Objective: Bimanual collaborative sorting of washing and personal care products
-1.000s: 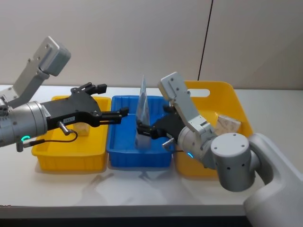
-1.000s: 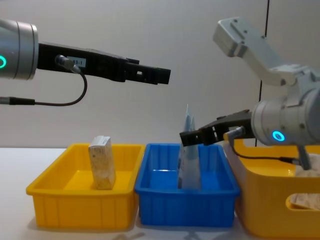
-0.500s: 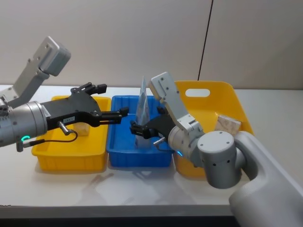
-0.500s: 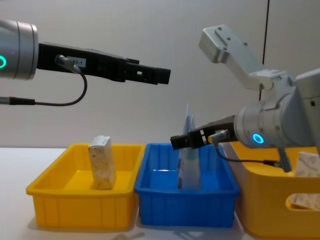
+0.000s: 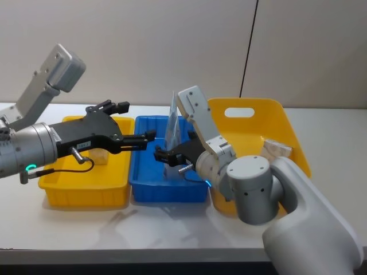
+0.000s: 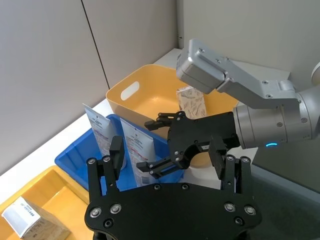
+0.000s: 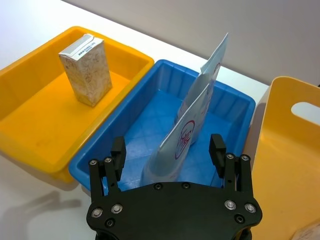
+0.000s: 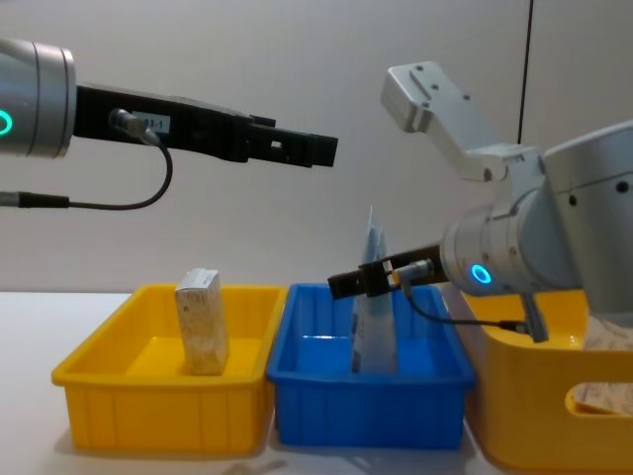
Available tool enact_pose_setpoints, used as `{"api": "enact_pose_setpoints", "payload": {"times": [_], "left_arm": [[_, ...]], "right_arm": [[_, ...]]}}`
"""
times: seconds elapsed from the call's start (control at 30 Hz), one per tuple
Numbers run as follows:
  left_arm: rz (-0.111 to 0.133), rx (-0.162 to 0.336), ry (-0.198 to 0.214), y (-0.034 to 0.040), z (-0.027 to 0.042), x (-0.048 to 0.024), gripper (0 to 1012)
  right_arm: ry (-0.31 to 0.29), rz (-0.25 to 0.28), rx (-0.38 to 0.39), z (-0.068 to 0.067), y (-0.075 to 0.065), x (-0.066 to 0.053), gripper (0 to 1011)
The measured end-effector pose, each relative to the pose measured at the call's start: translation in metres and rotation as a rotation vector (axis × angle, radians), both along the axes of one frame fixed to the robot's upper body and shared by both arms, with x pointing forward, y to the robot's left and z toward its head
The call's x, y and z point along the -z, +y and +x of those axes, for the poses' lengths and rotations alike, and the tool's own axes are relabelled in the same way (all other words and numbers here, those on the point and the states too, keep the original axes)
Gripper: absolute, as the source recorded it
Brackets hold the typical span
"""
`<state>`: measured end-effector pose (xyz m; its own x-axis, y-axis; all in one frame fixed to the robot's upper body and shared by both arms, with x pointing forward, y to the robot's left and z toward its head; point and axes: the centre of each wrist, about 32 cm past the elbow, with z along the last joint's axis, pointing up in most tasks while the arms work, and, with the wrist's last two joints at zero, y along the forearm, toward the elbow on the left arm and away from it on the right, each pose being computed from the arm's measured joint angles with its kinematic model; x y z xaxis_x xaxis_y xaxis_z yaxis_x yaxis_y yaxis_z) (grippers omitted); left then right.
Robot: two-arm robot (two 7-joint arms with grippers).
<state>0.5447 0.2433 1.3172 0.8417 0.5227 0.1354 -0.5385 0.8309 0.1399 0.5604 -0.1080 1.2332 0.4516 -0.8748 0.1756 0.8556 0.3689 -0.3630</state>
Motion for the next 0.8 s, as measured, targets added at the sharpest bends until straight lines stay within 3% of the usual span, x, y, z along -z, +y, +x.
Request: {"api": "enact_pose_setpoints", "payload": {"times": [0.27,0.8], "left_arm": [[0.000,0.000,0.000,0.0000,0.0000,0.0000,1001],[0.000,0.000,0.000,0.0000,0.0000,0.0000,1001]], "right_arm": [[0.016,0.009,0.016,0.0036,0.0051,-0.0015,994],[0.031,0.017,0.028,0.0065,0.0096,-0.0023,563]]}}
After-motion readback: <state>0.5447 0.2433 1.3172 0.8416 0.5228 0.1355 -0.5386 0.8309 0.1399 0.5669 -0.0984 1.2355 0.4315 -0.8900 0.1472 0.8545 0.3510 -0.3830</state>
